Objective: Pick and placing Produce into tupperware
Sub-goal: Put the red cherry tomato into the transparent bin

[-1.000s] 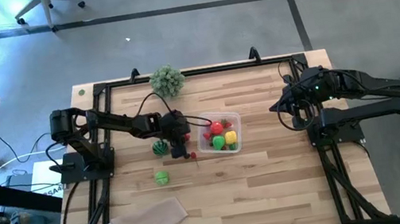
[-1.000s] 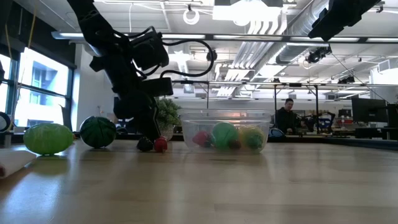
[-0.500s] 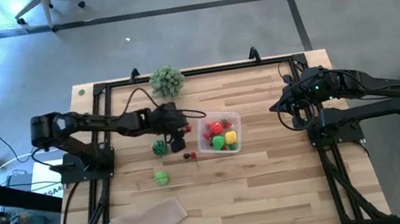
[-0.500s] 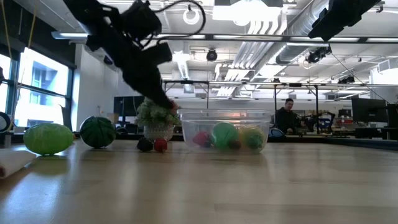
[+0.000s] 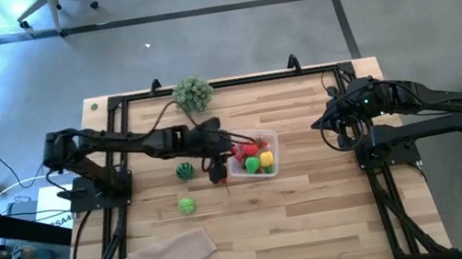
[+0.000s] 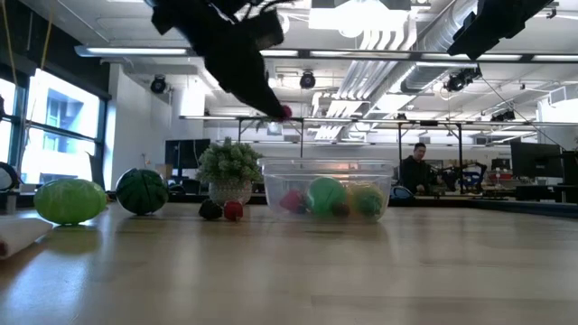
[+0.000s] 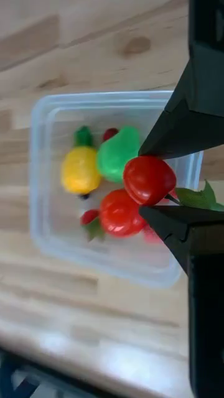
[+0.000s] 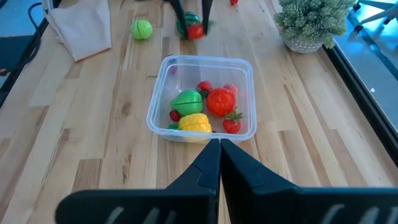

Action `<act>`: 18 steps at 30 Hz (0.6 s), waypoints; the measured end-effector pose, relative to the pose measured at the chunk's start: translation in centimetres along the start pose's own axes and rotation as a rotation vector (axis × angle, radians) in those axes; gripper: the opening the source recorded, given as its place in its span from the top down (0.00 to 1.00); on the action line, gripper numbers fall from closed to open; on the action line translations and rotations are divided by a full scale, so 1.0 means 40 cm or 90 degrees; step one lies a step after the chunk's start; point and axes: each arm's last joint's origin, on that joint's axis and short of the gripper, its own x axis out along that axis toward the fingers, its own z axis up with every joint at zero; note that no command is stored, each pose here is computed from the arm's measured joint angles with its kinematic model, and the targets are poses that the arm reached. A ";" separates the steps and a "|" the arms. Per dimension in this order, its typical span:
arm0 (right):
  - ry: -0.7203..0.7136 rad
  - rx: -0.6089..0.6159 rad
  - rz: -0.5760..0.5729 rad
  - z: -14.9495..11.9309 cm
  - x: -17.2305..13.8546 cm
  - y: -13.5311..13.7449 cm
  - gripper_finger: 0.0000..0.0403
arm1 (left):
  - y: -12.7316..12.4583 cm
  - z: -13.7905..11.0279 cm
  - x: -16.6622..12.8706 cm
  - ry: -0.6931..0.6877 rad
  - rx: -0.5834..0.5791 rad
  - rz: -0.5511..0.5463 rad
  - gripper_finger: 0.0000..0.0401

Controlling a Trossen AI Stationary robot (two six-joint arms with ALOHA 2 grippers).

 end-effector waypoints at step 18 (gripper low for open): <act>0.001 0.000 0.001 0.000 0.001 0.000 1.00 | -0.009 0.063 0.203 0.241 0.019 -0.048 0.72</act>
